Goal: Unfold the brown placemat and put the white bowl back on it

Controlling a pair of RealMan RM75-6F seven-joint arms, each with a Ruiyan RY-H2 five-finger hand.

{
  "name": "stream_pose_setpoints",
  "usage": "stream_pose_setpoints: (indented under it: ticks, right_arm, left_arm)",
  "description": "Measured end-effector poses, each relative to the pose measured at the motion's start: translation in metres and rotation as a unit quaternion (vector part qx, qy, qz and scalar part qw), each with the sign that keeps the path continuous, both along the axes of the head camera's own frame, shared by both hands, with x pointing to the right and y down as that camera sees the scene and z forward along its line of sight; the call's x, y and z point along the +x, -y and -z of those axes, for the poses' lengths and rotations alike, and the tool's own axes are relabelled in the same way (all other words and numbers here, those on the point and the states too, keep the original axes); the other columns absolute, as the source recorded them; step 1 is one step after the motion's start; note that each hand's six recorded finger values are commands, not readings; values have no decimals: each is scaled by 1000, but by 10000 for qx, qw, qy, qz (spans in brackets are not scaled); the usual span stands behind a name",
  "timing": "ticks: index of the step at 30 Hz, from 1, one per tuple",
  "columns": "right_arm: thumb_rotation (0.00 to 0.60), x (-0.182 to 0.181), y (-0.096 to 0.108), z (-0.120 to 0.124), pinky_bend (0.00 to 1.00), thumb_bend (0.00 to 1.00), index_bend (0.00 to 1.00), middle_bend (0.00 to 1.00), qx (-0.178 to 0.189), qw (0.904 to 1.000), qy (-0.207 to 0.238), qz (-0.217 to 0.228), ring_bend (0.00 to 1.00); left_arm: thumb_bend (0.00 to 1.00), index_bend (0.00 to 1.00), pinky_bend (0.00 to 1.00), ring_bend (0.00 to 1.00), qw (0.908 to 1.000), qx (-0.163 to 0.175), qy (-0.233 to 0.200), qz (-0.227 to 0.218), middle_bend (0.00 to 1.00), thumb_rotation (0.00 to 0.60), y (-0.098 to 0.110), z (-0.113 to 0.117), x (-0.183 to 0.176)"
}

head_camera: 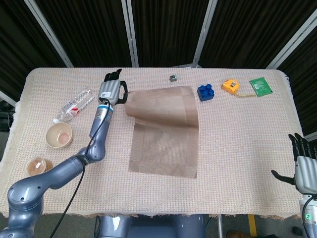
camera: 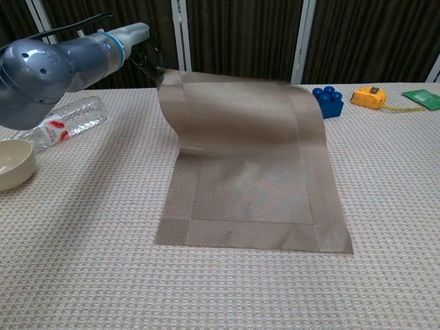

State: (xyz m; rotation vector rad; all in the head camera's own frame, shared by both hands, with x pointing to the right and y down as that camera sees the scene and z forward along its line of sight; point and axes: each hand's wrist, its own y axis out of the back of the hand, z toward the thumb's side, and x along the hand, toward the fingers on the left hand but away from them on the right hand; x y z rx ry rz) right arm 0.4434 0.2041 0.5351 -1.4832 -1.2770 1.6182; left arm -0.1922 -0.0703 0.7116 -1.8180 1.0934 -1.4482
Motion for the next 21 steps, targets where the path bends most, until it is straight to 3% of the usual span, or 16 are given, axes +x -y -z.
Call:
stream_pose_setpoints:
  ticks: [1, 3, 5, 14, 21]
  right_arm:
    - [600, 0, 0, 0, 0, 0, 18, 0, -3, 10000, 6, -4, 0]
    - [600, 1, 0, 0, 0, 0, 18, 0, -5, 10000, 13, -7, 0]
    - [600, 1, 0, 1, 0, 0, 18, 0, 7, 10000, 17, -8, 0]
    - [600, -5, -2, 5, 0, 0, 18, 0, 37, 9999, 100, 119, 0]
    - [600, -19, -5, 0, 0, 0, 18, 0, -98, 9989, 219, 398, 0]
  left_arm:
    - [330, 467, 0, 0, 9999, -19, 41, 97, 0, 600, 3, -3, -5]
    - [133, 138, 0, 0, 9997, -53, 78, 212, 0, 600, 5, -7, -11]
    - [43, 3, 0, 0, 9994, -95, 39, 324, 0, 600, 5, -10, -15]
    - [19, 0, 0, 0, 9987, 257, 257, 361, 0, 600, 8, 2, -44]
    - [22, 0, 0, 0, 9978, 537, 334, 203, 0, 600, -5, 29, -81]
